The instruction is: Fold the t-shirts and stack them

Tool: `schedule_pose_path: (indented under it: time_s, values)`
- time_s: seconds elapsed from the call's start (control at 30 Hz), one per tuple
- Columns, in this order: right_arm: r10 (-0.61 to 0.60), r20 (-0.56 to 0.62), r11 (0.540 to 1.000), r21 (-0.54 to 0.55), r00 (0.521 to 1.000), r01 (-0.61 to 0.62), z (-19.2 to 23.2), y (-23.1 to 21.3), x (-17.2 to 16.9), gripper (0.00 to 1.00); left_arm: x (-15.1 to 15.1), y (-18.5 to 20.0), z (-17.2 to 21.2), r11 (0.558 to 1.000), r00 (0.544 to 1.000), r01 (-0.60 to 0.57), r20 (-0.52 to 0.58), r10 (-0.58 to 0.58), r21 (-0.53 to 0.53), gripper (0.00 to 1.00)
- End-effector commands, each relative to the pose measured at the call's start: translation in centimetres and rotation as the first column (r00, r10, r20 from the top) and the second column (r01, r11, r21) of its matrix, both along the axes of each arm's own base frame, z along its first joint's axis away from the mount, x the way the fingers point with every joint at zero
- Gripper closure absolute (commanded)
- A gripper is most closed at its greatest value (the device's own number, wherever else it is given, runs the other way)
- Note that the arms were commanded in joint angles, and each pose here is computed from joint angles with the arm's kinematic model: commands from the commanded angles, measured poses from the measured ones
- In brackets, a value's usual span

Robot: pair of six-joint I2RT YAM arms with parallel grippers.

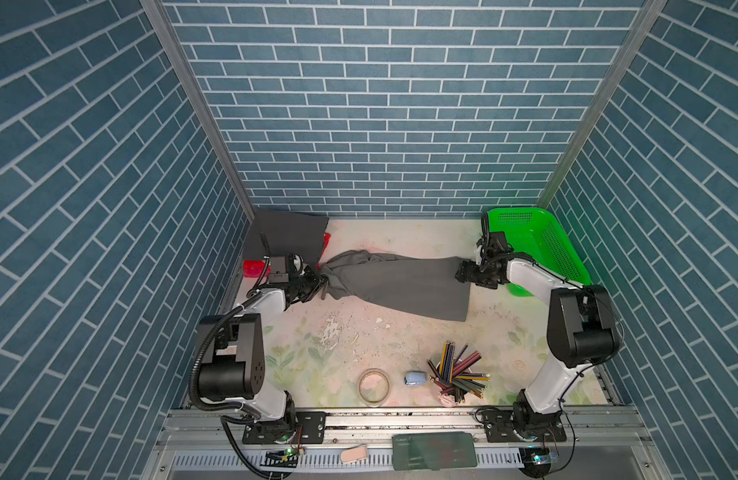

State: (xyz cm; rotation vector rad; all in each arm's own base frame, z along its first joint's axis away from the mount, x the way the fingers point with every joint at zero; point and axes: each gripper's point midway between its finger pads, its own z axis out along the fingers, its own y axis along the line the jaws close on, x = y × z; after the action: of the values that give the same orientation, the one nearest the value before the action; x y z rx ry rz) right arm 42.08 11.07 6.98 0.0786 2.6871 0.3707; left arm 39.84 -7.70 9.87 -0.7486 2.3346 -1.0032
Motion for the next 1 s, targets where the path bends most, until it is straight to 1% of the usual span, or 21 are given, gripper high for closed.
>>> schedule_pose_path:
  time_s: [0.0, 0.07, 0.13, 0.17, 0.2, 0.3, 0.37, 0.4, 0.43, 0.5, 0.53, 0.57, 0.63, 0.67, 0.73, 0.83, 0.87, 0.9, 0.97]
  values:
    - [-0.008, -0.050, 0.999, -0.052, 0.999, 0.005, -3.0, -0.6, 1.5, 0.23, 0.3, -0.6, 0.1, 1.000, 1.000, 0.013, 0.016, -0.013, 0.016, 1.00]
    - [-0.020, -0.049, 0.997, -0.075, 0.999, 0.017, -3.5, -0.8, 2.9, 0.34, 0.1, -0.8, 0.0, 1.000, 1.000, 0.017, 0.013, -0.018, 0.018, 1.00]
    - [-0.031, -0.052, 0.995, -0.097, 0.998, 0.026, -4.1, -1.0, 3.8, 0.47, -0.1, -1.0, -0.2, 1.000, 1.000, 0.022, 0.009, -0.022, 0.018, 1.00]
    - [-0.031, -0.053, 0.995, -0.100, 0.998, 0.025, -4.4, -0.9, 4.2, 0.56, -0.2, -1.1, -0.3, 1.000, 1.000, 0.025, 0.007, -0.025, 0.017, 1.00]
    - [-0.031, -0.058, 0.995, -0.097, 0.998, 0.025, -4.9, -0.8, 4.7, 0.66, -0.2, -1.0, -0.4, 1.000, 1.000, 0.024, 0.006, -0.024, 0.017, 1.00]
    - [-0.029, -0.077, 0.997, -0.078, 0.997, 0.023, -6.1, -0.2, 6.2, 0.83, -0.3, -1.2, -1.0, 0.999, 1.000, 0.029, -0.006, -0.029, 0.016, 1.00]
    - [-0.030, -0.080, 0.997, -0.075, 0.996, 0.024, -6.8, 0.2, 7.7, 0.91, -0.1, -1.2, -1.1, 1.000, 1.000, 0.028, -0.005, -0.028, 0.014, 1.00]
    - [-0.032, -0.078, 0.997, -0.078, 0.996, 0.026, -7.0, 0.3, 8.6, 0.93, 0.0, -1.2, -1.2, 1.000, 1.000, 0.027, -0.003, -0.027, 0.014, 1.00]
    - [-0.033, -0.078, 0.996, -0.081, 0.996, 0.027, -7.3, 0.4, 9.4, 0.93, 0.2, -1.2, -1.3, 1.000, 1.000, 0.024, -0.001, -0.024, 0.015, 1.00]
    - [-0.041, -0.056, 0.995, -0.088, 0.998, 0.036, -7.2, 0.6, 12.0, 0.93, 0.8, -1.2, -1.5, 1.000, 1.000, 0.018, 0.002, -0.019, 0.017, 1.00]
    - [-0.043, -0.050, 0.995, -0.094, 0.998, 0.038, -7.2, 0.6, 13.0, 0.93, 1.2, -1.3, -1.7, 1.000, 1.000, 0.018, -0.001, -0.018, 0.016, 1.00]
    - [-0.043, -0.049, 0.994, -0.098, 0.998, 0.038, -7.3, 0.6, 14.2, 0.89, 1.7, -1.4, -1.9, 1.000, 1.000, 0.020, -0.005, -0.020, 0.010, 1.00]
    - [-0.048, -0.049, 0.994, -0.101, 0.998, 0.043, -7.3, 0.5, 15.8, 0.76, 2.6, -2.0, -2.0, 1.000, 1.000, 0.027, -0.004, -0.027, -0.008, 1.00]
    - [-0.045, -0.045, 0.995, -0.092, 0.998, 0.041, -6.9, 0.5, 16.5, 0.66, 3.0, -2.4, -1.8, 0.999, 0.999, 0.033, 0.002, -0.033, -0.012, 1.00]
    - [-0.035, -0.032, 0.997, -0.065, 0.999, 0.033, -5.5, 0.7, 17.1, 0.51, 3.4, -3.2, -1.6, 0.999, 0.999, 0.048, 0.009, -0.048, -0.012, 1.00]
    - [-0.022, 0.020, 0.998, -0.057, 1.000, 0.023, -1.6, 0.7, 16.5, 0.31, 3.5, -4.2, -1.6, 0.997, 0.997, 0.073, 0.012, -0.073, -0.009, 1.00]
    - [-0.020, 0.045, 0.999, -0.049, 0.999, 0.022, -0.1, 0.6, 15.9, 0.28, 3.3, -4.4, -1.7, 0.997, 0.997, 0.079, 0.009, -0.079, -0.011, 1.00]
    - [-0.019, 0.066, 0.999, -0.038, 0.998, 0.022, 1.4, 0.6, 14.9, 0.22, 3.2, -4.6, -1.9, 0.996, 0.997, 0.083, 0.007, -0.083, -0.015, 1.00]
    - [-0.029, 0.105, 1.000, -0.007, 0.994, 0.030, 3.8, 0.5, 12.7, 0.15, 2.7, -4.9, -2.3, 0.996, 0.996, 0.090, 0.002, -0.090, -0.023, 1.00]
